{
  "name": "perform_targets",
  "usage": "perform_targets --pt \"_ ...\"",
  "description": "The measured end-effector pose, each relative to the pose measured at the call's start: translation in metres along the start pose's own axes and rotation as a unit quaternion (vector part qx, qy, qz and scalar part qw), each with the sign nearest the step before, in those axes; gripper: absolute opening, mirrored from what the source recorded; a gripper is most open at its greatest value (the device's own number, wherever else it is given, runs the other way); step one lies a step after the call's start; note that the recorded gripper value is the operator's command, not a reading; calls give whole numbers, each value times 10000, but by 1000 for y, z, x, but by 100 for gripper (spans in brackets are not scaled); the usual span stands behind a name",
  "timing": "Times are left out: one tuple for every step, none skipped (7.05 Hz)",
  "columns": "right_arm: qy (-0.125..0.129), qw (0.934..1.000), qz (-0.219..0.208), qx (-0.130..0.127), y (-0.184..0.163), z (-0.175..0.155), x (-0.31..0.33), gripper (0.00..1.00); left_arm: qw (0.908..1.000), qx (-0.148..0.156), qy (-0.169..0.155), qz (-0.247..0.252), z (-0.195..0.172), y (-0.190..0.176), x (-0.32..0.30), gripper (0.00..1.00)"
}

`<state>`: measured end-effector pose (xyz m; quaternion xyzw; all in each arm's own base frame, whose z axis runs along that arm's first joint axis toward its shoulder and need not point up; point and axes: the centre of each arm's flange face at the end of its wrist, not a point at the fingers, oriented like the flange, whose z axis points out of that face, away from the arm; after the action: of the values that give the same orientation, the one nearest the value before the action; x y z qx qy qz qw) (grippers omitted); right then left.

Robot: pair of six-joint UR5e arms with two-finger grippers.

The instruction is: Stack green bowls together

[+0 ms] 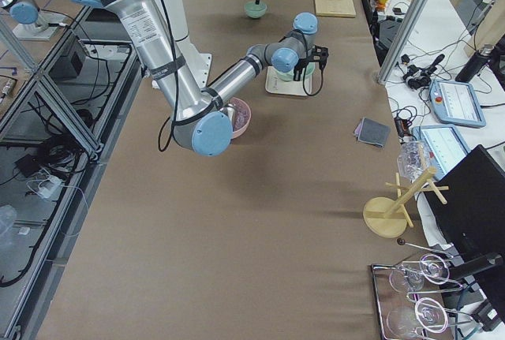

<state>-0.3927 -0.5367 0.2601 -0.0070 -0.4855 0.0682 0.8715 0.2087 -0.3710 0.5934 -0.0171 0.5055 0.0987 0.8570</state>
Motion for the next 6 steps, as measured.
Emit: perform_targets --pt "24 10000 30 49 12 12 -16 0 9997 -109 236 -39 0 -11 17 0" --pt "6 9999 91 46 22 21 -35 0 9991 -139 394 -108 -2 -22 33 0" --pt "-13 9999 160 34 28 30 -53 0 9987 -129 473 -142 -3 -30 44 0" --pt "-74 9997 252 20 31 43 -69 0 9983 -109 556 -165 -5 -40 57 0" --pt "-202 9992 352 8 33 57 -79 0 9971 -74 703 -269 -8 -59 82 0" --pt "-310 9986 435 -2 32 68 -88 0 9954 -25 862 -408 -13 -81 114 0"
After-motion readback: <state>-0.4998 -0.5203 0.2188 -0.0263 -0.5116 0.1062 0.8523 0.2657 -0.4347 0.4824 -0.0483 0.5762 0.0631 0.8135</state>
